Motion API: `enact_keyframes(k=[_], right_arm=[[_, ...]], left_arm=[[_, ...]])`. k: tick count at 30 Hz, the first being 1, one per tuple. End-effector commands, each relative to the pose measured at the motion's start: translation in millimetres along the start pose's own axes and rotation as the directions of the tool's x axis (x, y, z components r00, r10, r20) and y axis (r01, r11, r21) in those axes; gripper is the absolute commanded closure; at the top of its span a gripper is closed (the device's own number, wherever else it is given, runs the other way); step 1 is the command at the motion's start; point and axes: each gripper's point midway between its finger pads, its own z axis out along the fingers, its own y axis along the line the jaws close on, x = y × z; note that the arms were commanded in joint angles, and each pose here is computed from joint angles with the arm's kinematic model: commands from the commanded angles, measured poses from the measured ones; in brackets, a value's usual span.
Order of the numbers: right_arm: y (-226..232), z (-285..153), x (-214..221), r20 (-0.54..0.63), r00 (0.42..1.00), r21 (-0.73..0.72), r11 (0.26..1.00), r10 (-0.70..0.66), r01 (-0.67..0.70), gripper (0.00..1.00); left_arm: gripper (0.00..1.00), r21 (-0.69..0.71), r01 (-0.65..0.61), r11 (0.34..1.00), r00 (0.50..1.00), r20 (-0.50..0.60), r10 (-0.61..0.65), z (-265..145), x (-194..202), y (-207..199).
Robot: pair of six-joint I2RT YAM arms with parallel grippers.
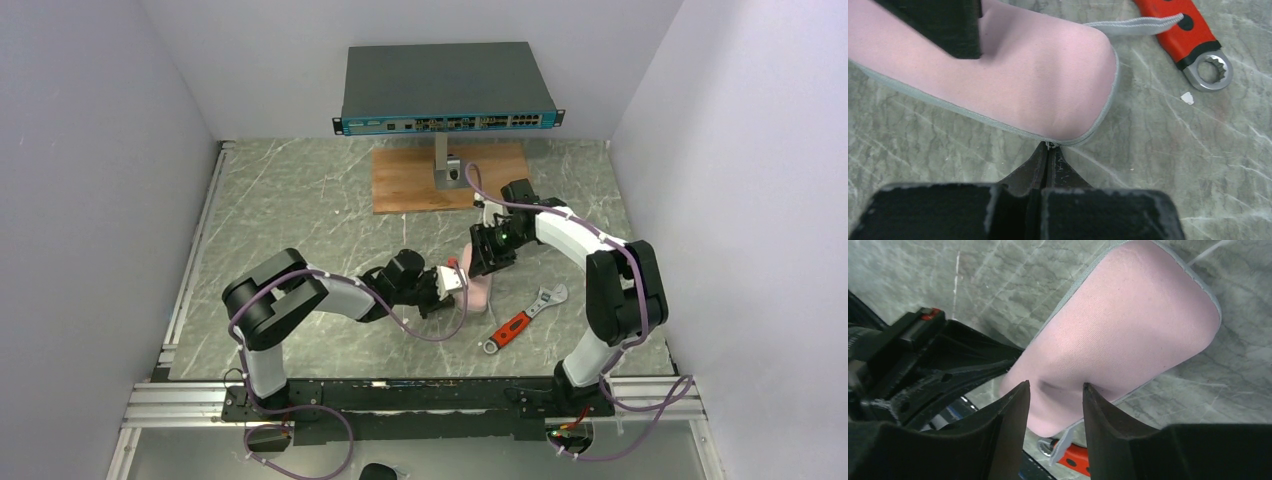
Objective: Open the umbrella
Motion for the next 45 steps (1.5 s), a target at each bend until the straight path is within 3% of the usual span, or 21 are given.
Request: enact_keyframes(k=[1, 9, 14, 19, 22, 26, 36, 40, 45], right_arm=[[-25.5, 22.7, 32.7, -0.147, 0.985, 0.115, 0.988, -0.085, 0.102, 0.57], [-24.1, 22.5, 35.3, -0.166, 0.969, 0.076, 0.977, -0.184, 0.198, 0.6], [-0.7, 2.0, -5.6, -0.034, 0.981, 0.027, 0.981, -0.189, 0.19, 0.43], [3.0, -39.3, -27.4, 0.097, 0.995, 0.027, 0.999, 0.019, -0.022, 0.17], [-7.3, -49.9, -17.6, 0.116, 0.985, 0.066, 0.988, 0.13, -0.139, 0.11], [-5.1, -36.9, -9.4, 0.117, 0.97, 0.005, 0.976, 0.213, -0.216, 0.08], [-20.2, -5.0, -5.5, 0.054, 0.977, -0.003, 0.979, 0.206, -0.206, 0.22], [-24.7, 3.9, -1.0, 0.039, 0.991, 0.023, 0.991, 0.13, -0.131, 0.54], [-20.9, 11.0, 3.8, 0.013, 1.0, -0.005, 1.0, 0.02, -0.02, 0.9]], left_arm=[[1.0, -0.086, -0.045, 0.995, 0.988, 0.144, 0.057, -11.9, -48.0, 33.5], [1.0, -0.142, -0.119, 0.983, 0.981, 0.137, 0.139, -10.7, -52.2, 78.8], [1.0, -0.076, -0.151, 0.986, 0.976, 0.147, 0.161, -4.2, -55.3, 63.7], [1.0, -0.062, -0.125, 0.99, 0.981, 0.142, 0.133, -4.1, -50.3, 46.2], [1.0, -0.063, -0.108, 0.992, 0.983, 0.142, 0.116, -2.7, -50.1, 40.7], [1.0, -0.051, -0.091, 0.995, 0.984, 0.149, 0.097, 4.8, -54.9, 32.9], [1.0, -0.035, -0.065, 0.997, 0.99, 0.124, 0.069, 18.4, -49.4, 24.8], [1.0, -0.064, 0.011, 0.998, 0.991, 0.136, -0.003, 16.0, -52.2, 38.5], [1.0, -0.103, 0.001, 0.995, 0.991, 0.13, 0.012, 10.9, -48.3, 57.5]])
